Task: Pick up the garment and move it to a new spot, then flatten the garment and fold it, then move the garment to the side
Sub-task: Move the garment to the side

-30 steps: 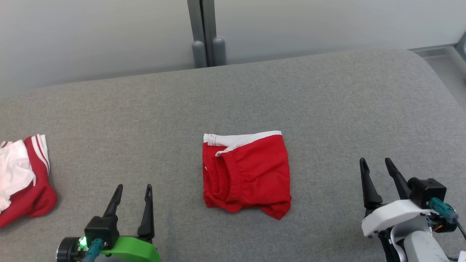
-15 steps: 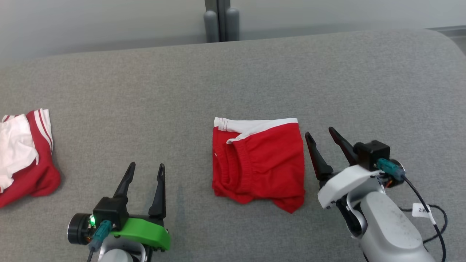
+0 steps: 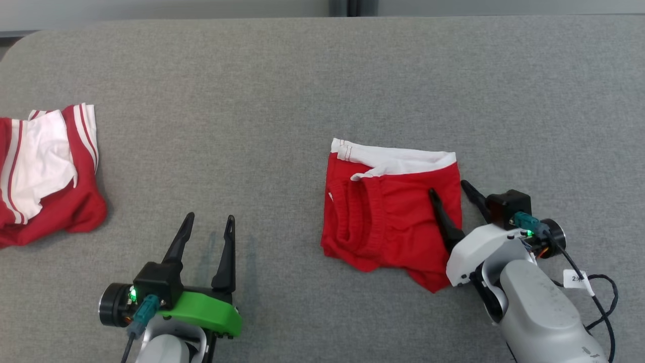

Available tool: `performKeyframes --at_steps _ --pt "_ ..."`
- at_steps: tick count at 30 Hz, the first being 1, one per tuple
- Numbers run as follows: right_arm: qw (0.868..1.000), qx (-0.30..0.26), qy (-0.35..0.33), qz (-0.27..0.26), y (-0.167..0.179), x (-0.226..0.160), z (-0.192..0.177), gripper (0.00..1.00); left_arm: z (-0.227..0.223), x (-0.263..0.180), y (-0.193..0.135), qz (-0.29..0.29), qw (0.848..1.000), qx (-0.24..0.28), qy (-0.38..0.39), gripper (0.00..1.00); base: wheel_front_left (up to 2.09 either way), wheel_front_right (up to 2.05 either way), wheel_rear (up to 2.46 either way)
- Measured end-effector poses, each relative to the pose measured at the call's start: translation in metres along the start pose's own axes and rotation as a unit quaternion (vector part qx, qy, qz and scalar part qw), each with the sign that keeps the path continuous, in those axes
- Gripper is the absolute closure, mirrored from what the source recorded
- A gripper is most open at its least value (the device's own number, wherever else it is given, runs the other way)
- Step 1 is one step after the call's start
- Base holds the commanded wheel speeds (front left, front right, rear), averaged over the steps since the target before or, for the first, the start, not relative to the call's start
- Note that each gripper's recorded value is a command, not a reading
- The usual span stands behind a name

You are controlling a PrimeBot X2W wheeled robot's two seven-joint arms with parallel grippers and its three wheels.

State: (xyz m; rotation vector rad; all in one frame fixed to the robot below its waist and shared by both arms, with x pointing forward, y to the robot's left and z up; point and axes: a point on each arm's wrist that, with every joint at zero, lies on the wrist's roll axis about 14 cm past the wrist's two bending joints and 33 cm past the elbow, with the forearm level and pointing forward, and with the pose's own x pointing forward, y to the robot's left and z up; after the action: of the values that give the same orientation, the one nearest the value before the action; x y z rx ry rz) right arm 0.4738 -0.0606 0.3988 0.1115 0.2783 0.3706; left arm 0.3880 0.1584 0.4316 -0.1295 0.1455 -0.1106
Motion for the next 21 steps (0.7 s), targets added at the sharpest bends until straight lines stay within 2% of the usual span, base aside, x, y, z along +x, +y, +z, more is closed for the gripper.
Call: performKeyframes --at_steps 3,4,5,12,21 --pt "1.000 0.003 0.011 0.008 0.005 0.000 -0.009 0.00 -0.003 0.000 0.000 0.001 1.000 0.000 0.004 0.00 0.00 0.00 0.00" --pt "1.000 0.006 0.014 0.010 0.007 -0.001 -0.011 0.15 -0.003 0.001 -0.001 -0.002 1.000 -0.001 0.005 0.00 0.00 0.00 0.00" --pt "1.000 0.007 0.014 0.012 0.007 -0.001 -0.011 1.00 -0.004 0.002 -0.002 -0.004 1.000 -0.001 0.005 0.00 0.00 0.00 0.00" --pt "1.000 0.026 -0.010 -0.006 -0.002 -0.009 0.005 1.00 0.000 0.009 -0.019 -0.031 1.000 0.000 -0.001 0.00 0.00 0.00 0.00" --pt "0.994 0.045 -0.020 -0.099 -0.057 -0.066 0.000 1.00 0.002 0.022 -0.076 -0.118 0.993 0.000 -0.007 0.00 0.00 0.00 0.00"
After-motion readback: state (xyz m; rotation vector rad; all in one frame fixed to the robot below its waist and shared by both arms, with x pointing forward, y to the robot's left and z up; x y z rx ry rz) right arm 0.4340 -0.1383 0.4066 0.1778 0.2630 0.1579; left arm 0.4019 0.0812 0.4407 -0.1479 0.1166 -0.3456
